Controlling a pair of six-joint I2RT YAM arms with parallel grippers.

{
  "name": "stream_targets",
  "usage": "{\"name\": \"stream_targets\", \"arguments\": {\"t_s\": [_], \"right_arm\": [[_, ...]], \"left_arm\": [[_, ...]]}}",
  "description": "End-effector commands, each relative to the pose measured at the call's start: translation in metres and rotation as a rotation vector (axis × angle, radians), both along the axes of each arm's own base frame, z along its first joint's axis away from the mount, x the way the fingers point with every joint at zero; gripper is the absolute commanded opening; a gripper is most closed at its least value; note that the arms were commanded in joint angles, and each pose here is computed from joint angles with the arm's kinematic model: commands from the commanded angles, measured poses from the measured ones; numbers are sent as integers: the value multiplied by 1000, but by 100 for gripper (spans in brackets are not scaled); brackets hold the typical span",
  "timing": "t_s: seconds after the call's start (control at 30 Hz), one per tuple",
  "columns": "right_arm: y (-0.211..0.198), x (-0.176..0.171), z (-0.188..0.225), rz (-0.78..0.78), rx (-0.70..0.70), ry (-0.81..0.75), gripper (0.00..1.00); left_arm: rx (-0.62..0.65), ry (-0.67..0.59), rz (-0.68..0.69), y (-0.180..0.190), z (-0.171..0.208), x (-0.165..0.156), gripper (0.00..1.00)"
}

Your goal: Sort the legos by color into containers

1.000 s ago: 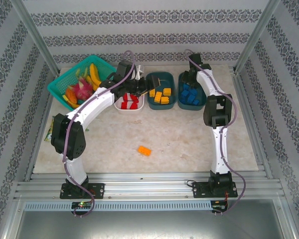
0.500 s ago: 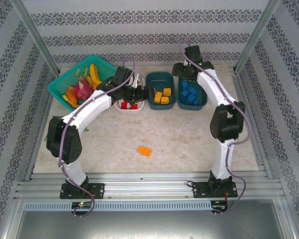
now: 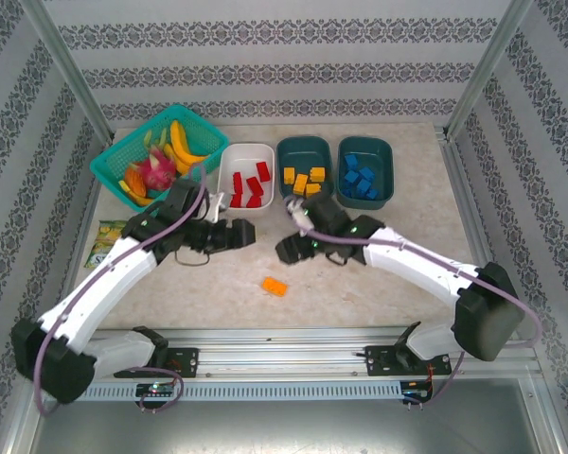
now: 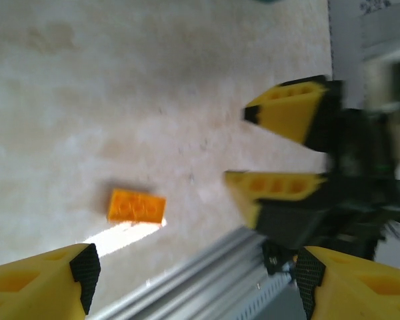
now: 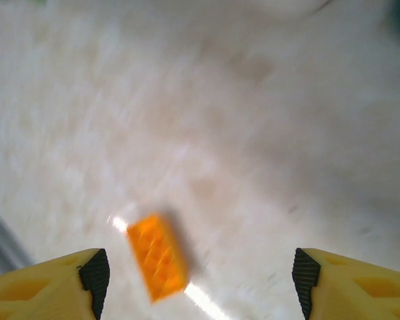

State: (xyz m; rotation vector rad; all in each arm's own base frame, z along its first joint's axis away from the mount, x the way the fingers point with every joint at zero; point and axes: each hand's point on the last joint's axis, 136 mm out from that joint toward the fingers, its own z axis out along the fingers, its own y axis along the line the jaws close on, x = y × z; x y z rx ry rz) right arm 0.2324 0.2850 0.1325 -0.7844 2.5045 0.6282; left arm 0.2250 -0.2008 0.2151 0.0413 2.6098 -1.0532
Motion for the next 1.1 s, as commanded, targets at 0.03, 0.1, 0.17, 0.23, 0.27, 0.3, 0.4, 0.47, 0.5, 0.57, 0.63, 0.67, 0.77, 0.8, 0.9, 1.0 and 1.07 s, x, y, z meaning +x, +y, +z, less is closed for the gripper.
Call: {"name": "stream_targets", "arguments": {"t_s": [0.03, 0.1, 0.17, 0.23, 0.27, 0.3, 0.4, 0.47, 0.5, 0.57, 0.63, 0.67, 0.77, 0.8, 0.9, 1.0, 1.07], "right_arm": [[13, -47, -32, 157, -84, 45, 76], [13, -56, -49, 198, -156, 60, 77], [15, -58, -58, 224, -200, 67, 78], [15, -56, -66, 244, -257, 66, 80], [16, -55, -71, 257, -287, 72, 80], [15, -54, -75, 266, -321, 69, 80], [17, -49, -83, 284, -374, 65, 81], [20, -44, -86, 284, -388, 59, 81], [23, -43, -87, 290, -390, 59, 81], [27, -42, -92, 300, -400, 70, 81], [30, -43, -99, 315, -427, 83, 80], [31, -43, -101, 319, -435, 86, 78], [34, -46, -107, 326, -442, 101, 72], [34, -47, -108, 325, -444, 102, 70], [33, -45, -113, 313, -468, 106, 62], [34, -42, -115, 306, -479, 100, 54], [35, -40, -116, 305, -488, 99, 49]], "left_arm": [[-20, 145, -88, 14, -15, -72, 80], [-35, 189, -78, 21, -22, -93, 80], [-53, 205, -44, 27, -28, -106, 80], [-73, 195, 0, 33, -31, -111, 80], [-81, 192, 24, 35, -33, -113, 80], [-87, 189, 44, 37, -35, -113, 80], [-101, 170, 88, 41, -34, -112, 80], [-101, 152, 108, 44, -32, -111, 79], [-99, 146, 113, 45, -31, -111, 79], [-95, 144, 112, 46, -30, -112, 79], [-95, 136, 112, 46, -28, -112, 79], [-94, 134, 115, 47, -28, -112, 79], [-94, 122, 122, 48, -25, -111, 79], [-94, 121, 123, 48, -25, -110, 79], [-95, 118, 126, 48, -25, -109, 79], [-97, 110, 129, 47, -23, -107, 79], [-98, 110, 129, 47, -23, -106, 79]]}}
